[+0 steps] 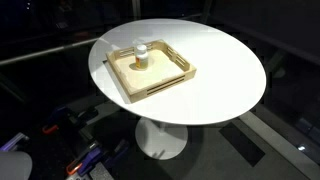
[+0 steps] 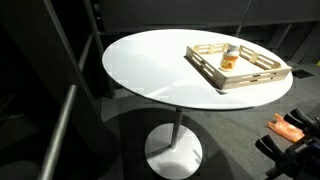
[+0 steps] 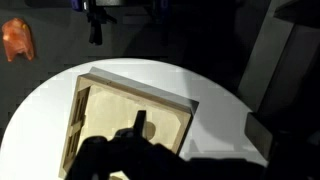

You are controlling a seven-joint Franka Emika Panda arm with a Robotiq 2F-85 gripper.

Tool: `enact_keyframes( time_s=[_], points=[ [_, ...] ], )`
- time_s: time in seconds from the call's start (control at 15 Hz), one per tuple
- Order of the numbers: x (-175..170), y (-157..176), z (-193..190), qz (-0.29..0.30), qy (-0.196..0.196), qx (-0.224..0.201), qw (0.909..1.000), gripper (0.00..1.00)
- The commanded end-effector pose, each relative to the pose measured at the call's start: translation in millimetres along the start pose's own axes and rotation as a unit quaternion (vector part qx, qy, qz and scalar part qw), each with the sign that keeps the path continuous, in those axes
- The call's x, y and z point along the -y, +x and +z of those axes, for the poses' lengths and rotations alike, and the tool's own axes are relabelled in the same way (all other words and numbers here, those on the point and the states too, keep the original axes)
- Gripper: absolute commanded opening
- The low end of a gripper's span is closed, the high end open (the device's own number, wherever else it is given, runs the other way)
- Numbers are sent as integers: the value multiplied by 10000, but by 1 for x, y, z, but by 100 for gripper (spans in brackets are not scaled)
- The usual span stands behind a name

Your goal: Pick up the white medicine bottle lid and put it on the wooden tray

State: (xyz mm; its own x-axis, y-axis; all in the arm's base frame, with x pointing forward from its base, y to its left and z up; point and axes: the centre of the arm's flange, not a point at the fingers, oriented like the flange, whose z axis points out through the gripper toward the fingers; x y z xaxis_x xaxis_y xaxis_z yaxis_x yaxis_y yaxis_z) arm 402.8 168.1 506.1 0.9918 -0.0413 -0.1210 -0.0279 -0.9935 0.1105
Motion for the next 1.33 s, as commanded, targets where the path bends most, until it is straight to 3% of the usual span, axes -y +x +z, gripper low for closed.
enact_keyframes(
  time_s=[0.0,0.27,0.53,0.87,1.27],
  points=[
    [0,0,-1,0,2,-5,10000,100],
    [0,0,-1,-1,3,-11,10000,100],
    [-2,28,-10,95,11,-84,9999,100],
    [-21,66,-19,362,179,-459,9981,100],
    [-49,97,-1,806,342,-907,9920,100]
  ],
)
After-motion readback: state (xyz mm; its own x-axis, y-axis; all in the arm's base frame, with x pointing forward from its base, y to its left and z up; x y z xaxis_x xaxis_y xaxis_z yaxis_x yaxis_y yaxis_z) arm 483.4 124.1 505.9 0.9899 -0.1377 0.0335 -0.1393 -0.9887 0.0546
